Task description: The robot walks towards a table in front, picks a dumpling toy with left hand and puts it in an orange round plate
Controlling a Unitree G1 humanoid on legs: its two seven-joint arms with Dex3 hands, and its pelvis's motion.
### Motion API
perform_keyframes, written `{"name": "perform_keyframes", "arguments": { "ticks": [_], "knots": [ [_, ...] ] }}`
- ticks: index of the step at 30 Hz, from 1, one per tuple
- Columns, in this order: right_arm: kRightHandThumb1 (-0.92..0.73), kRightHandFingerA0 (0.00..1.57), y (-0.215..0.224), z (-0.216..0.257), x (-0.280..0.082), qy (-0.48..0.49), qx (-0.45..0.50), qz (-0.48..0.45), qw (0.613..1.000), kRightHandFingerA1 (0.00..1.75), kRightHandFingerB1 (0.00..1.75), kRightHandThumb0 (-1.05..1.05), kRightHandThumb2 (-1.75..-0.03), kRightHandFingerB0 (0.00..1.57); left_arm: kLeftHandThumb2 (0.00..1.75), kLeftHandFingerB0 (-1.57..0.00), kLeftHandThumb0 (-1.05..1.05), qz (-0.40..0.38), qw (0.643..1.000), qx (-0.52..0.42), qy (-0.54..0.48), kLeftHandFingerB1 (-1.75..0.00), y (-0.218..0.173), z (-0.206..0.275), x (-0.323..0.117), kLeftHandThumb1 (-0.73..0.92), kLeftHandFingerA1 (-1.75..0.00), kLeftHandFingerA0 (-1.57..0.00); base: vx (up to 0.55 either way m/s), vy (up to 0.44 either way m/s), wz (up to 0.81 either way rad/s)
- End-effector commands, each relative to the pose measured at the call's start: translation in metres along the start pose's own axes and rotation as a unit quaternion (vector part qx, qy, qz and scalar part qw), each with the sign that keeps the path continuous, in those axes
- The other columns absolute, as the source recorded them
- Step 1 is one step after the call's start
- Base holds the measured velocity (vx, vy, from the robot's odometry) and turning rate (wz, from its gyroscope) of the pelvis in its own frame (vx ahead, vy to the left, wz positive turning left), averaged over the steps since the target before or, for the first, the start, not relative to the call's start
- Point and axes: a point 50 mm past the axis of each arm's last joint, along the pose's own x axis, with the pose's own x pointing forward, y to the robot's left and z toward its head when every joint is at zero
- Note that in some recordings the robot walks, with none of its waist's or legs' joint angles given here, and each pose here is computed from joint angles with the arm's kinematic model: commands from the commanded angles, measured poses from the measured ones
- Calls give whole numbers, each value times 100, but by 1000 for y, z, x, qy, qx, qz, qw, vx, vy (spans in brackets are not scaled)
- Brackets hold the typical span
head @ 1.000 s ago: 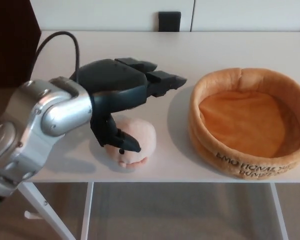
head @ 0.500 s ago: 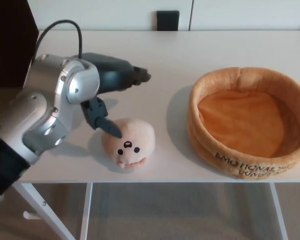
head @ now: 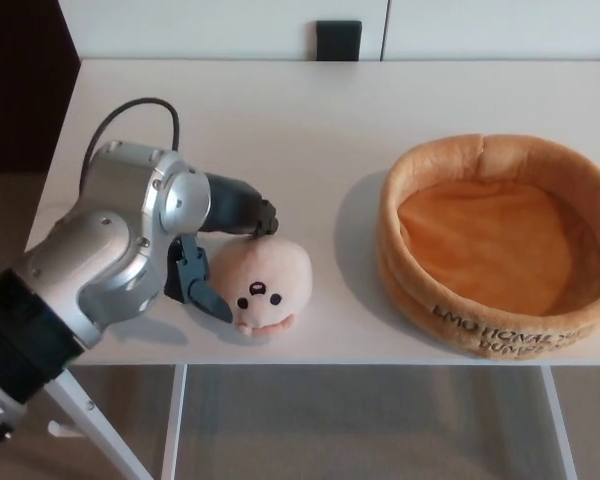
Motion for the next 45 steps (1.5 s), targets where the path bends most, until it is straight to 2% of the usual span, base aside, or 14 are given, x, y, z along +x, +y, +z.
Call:
{"name": "perform_keyframes", "arguments": {
  "ticks": [1,10,14,19,21,24,25,26,29,34,37,39,43,45],
  "knots": [
    [-46,76,-5,-1,0,7,3,1,1000,111,41,-49,-72,25,86,0,-71,-10,1000,10,23,0,-6,1,4,45,0,0,0,0,0],
    [-46,76,-4,-1,0,9,-2,2,1000,106,41,-50,-73,25,55,0,-90,79,995,59,20,0,-18,13,12,43,0,0,0,0,0],
    [-44,68,-4,-2,0,9,2,4,1000,90,42,-51,-74,24,59,0,-88,130,988,79,5,0,-28,18,17,41,0,0,0,0,0],
    [-56,67,-5,1,1,7,-7,0,1000,116,31,-45,-58,29,83,0,-72,170,979,112,8,-13,-40,24,26,42,-9,0,0,0,0],
    [-45,77,-4,3,1,5,-1,1,1000,108,40,-50,-72,23,70,0,-43,193,976,104,-3,-25,-55,27,32,35,-96,-84,0,0,0],
    [-45,77,-3,3,1,5,6,1,1000,109,40,-49,-72,23,84,-3,-22,203,974,102,-4,-45,-62,27,36,35,-105,-91,0,0,0],
    [-55,68,-3,3,1,4,4,1,1000,108,31,-45,-57,29,58,-62,-26,210,971,112,1,-41,-68,27,41,54,-143,-76,0,0,0],
    [-56,68,-4,4,1,3,3,1,1000,113,31,-45,-58,29,60,-78,-30,217,969,117,5,-54,-71,27,44,57,-150,-70,0,0,0],
    [-49,76,-6,7,2,3,4,-1,1000,107,42,-52,-75,25,62,-68,-32,250,961,118,3,-88,-76,26,50,71,-162,-68,0,0,0],
    [-60,72,-9,11,3,-4,-3,-2,1000,93,31,-49,-58,30,55,-59,-23,285,956,66,-23,-119,-76,21,51,72,-171,-65,0,0,0],
    [-62,80,-9,11,3,-5,4,0,1000,77,30,-46,-59,29,59,-80,-25,310,950,17,-44,-54,-75,18,50,70,-168,-74,0,0,0],
    [-49,75,-8,10,3,-3,6,2,1000,75,42,-52,-79,21,57,-77,-23,336,938,-62,-64,-88,-73,15,47,69,-169,-73,0,0,0],
    [-63,73,-7,9,3,-3,-1,4,1000,72,30,-48,-59,30,62,-87,-25,358,912,-186,-79,-62,-67,11,40,66,-144,-77,0,0,0],
    [-50,71,-7,9,3,-1,-1,3,1000,73,44,-54,-82,22,63,-90,-25,356,899,-243,-83,-63,-63,9,38,69,-137,-87,0,0,0]
  ]
}}
